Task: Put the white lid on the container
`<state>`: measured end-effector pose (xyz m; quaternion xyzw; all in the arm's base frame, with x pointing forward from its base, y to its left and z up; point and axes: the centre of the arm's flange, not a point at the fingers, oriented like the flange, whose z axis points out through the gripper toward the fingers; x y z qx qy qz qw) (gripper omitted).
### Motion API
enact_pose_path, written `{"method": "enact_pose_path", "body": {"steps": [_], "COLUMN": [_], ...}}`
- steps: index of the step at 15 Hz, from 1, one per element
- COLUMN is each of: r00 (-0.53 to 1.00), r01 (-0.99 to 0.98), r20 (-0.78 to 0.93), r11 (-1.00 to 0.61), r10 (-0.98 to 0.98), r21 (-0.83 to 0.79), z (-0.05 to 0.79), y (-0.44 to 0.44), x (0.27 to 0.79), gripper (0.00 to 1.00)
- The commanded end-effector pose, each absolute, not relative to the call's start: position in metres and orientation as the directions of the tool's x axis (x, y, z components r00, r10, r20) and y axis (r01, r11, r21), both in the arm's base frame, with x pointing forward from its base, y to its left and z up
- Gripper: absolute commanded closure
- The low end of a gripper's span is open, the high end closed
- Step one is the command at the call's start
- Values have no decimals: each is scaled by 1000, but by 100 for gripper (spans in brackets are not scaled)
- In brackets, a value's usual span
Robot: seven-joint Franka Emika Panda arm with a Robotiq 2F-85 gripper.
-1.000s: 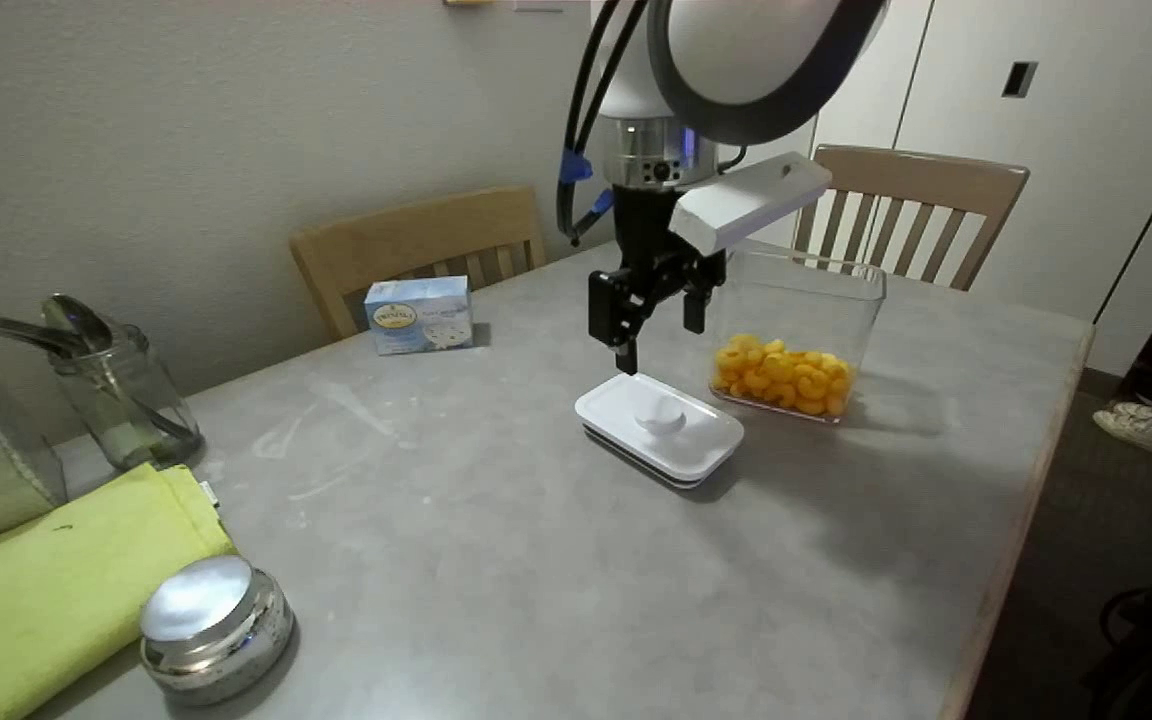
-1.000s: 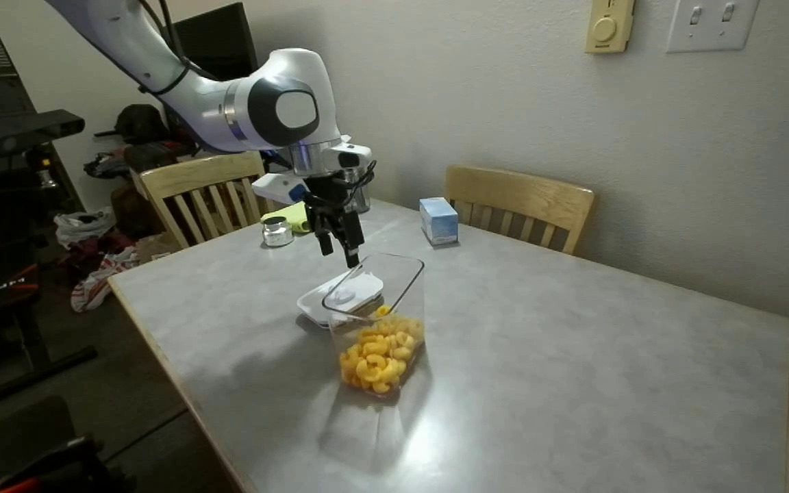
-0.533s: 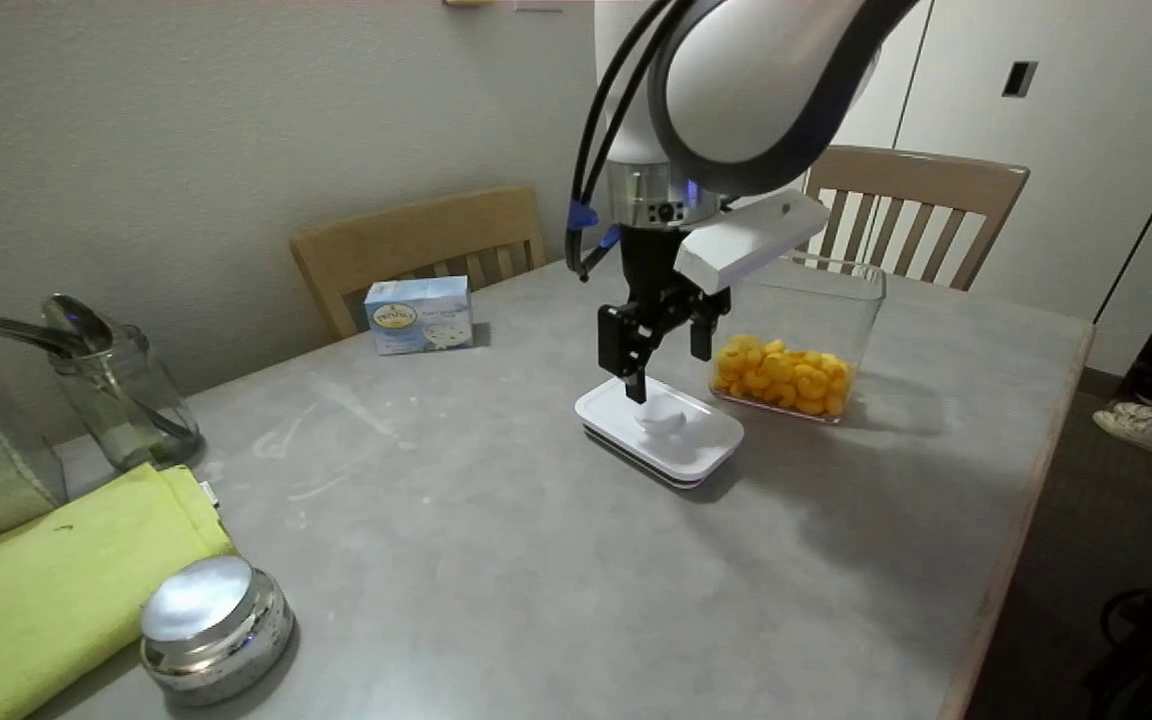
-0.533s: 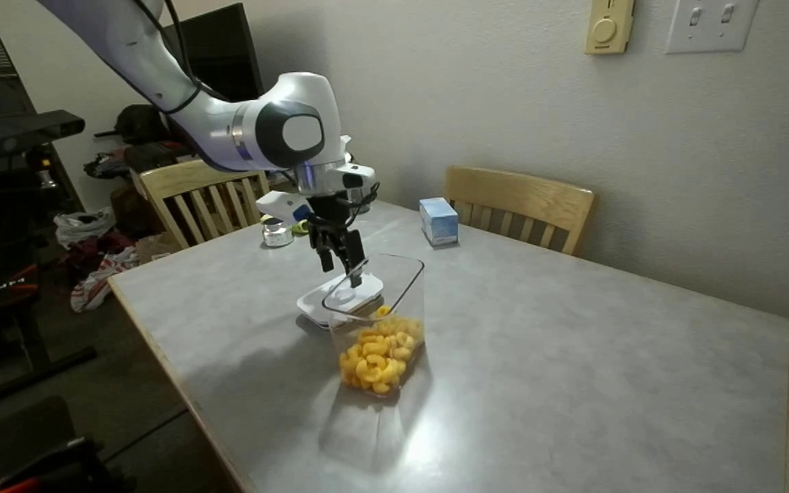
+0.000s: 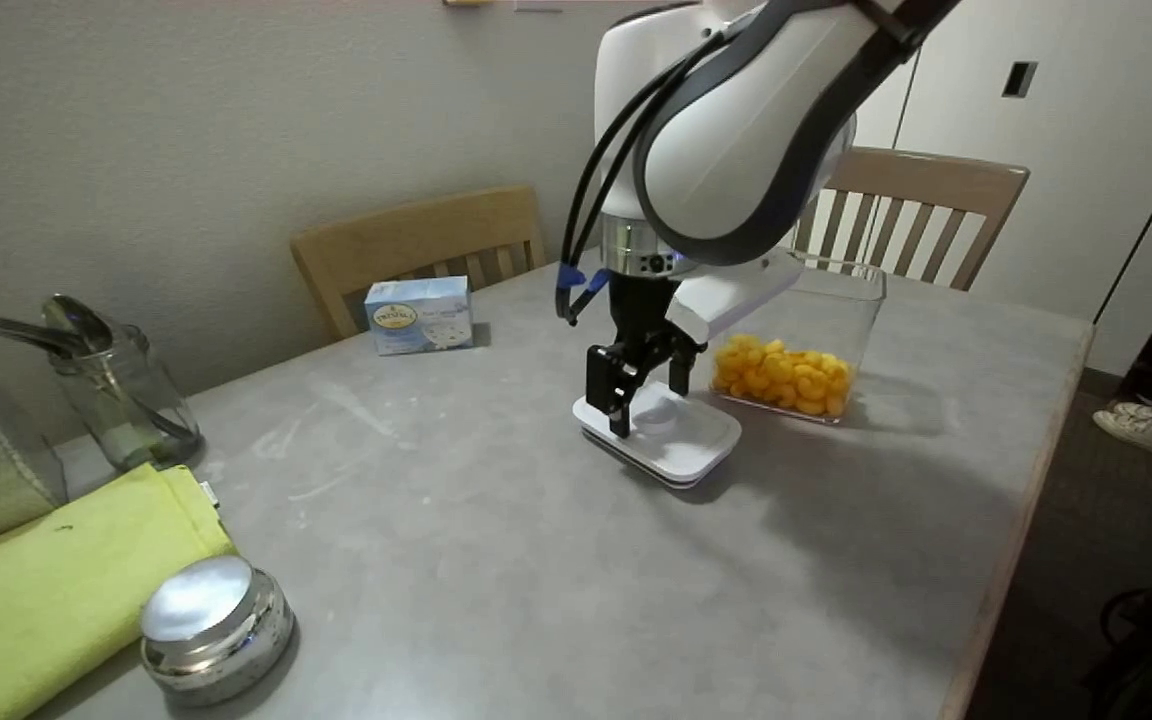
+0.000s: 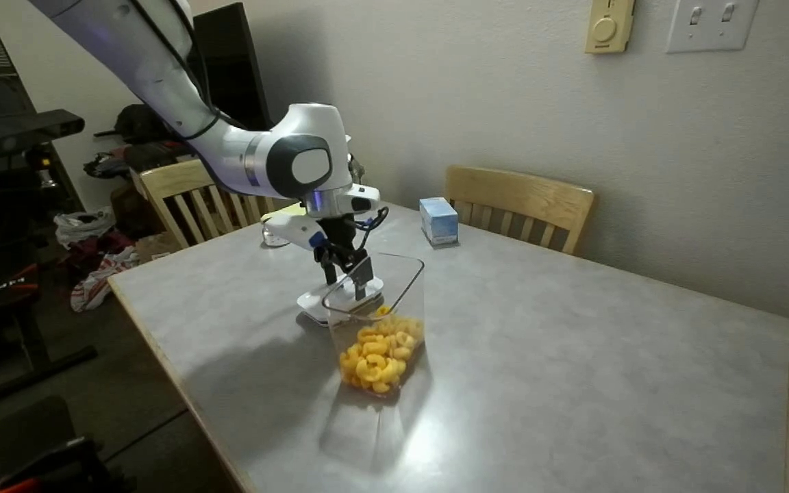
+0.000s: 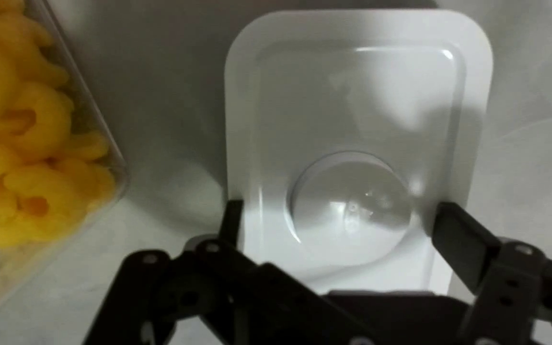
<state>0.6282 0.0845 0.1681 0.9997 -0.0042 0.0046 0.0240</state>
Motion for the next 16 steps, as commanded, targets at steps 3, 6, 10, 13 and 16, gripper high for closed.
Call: {"method": "enact_pose_path", "body": {"steps": [3, 6, 10, 13, 16], "r00": [997, 996, 996, 996, 996], "r01": [58, 69, 70, 64, 55], "r20": [53, 56, 59, 62, 67], "r11": [-998, -997, -997, -998, -998], "r10": [60, 71, 72, 65, 57], "r21": [32, 32, 29, 28, 29], "z": [168, 168, 168, 169, 172], "y": [87, 87, 87, 88, 88], "x": [640, 639, 636, 634, 633], "gripper": [0, 23, 40, 67, 78]}}
